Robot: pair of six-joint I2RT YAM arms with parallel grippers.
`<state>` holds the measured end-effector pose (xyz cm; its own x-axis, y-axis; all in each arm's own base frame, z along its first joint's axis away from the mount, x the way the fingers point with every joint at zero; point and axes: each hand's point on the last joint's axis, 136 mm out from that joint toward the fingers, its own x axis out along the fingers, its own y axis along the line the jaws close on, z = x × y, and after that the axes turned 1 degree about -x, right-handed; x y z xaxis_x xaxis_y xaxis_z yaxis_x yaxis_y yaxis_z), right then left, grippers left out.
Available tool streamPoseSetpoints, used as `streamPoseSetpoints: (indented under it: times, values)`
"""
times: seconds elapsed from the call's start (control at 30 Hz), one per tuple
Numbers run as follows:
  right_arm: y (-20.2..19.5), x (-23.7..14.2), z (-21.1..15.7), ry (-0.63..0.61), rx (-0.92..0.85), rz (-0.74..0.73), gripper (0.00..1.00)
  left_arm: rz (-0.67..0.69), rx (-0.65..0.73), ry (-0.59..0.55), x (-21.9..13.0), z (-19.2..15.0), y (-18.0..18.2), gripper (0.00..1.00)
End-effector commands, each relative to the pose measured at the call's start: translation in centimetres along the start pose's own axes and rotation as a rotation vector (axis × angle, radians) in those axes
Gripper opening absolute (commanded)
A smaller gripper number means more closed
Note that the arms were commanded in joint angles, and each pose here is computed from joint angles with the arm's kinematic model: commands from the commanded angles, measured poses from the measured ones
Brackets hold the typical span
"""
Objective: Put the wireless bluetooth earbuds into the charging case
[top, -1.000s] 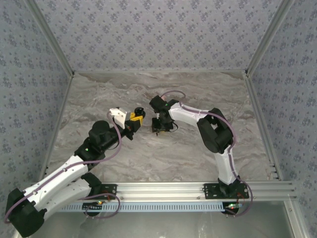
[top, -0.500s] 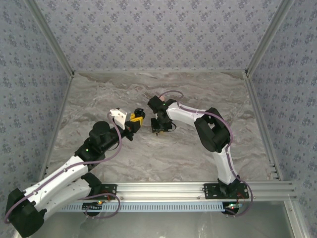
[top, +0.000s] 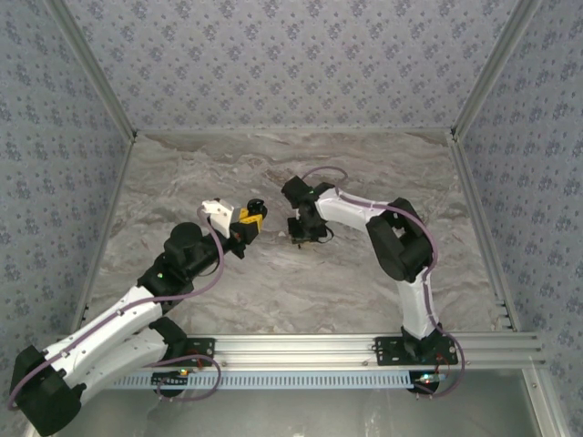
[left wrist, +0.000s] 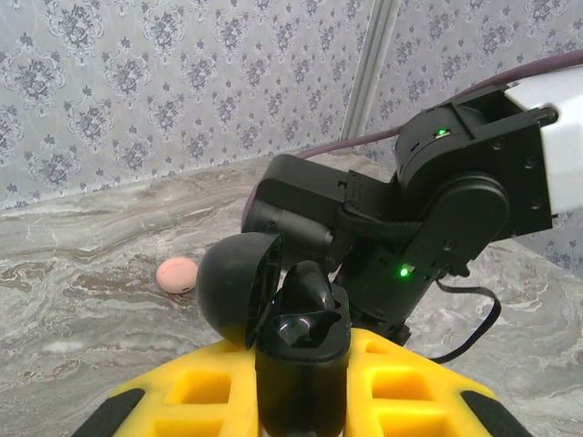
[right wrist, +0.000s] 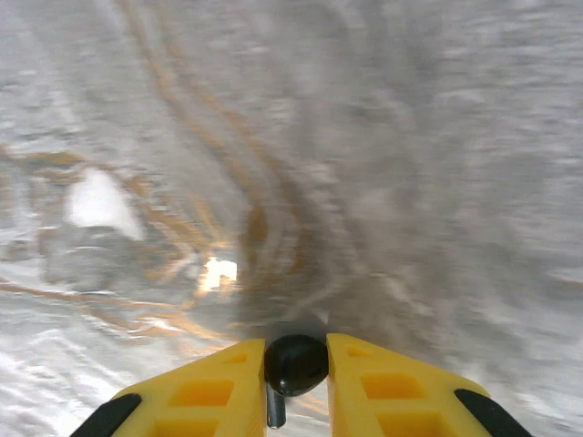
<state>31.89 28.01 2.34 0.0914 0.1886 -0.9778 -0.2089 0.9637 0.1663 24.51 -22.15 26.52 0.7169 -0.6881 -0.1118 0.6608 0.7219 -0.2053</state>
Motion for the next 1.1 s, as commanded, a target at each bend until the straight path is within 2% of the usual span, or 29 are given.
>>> streamPoseSetpoints:
  times: [0.0, 0.27, 0.43, 0.53, 0.73, 1.07]
  values:
    - [-2.3, -1.1, -0.8, 0.007, -0.050, -0.052, 0.22, -0.012, 0.003, -0.039, 0.1, 1.2, -0.3, 0.18]
    - [-4.0, -1.1, -1.7, 0.059, -0.143, -0.047, 0.23, -0.018, -0.008, -0.051, 0.4, 1.4, -0.4, 0.19]
    - [-4.2, -1.3, -1.3, 0.055, -0.135, -0.042, 0.28, -0.020, -0.011, -0.042, 0.6, 1.2, -0.4, 0.19]
    - [-3.8, -1.8, -1.1, 0.049, -0.126, -0.024, 0.34, -0.022, -0.012, -0.038, 0.7, 1.2, -0.5, 0.19]
    - [-3.1, -2.6, -0.9, 0.051, -0.041, 0.000, 0.41, -0.021, -0.011, -0.041, 0.6, 1.2, -0.4, 0.19]
    - [-2.9, -1.9, -0.6, 0.049, 0.059, -0.003, 0.41, -0.021, -0.013, -0.036, 0.6, 1.1, -0.4, 0.19]
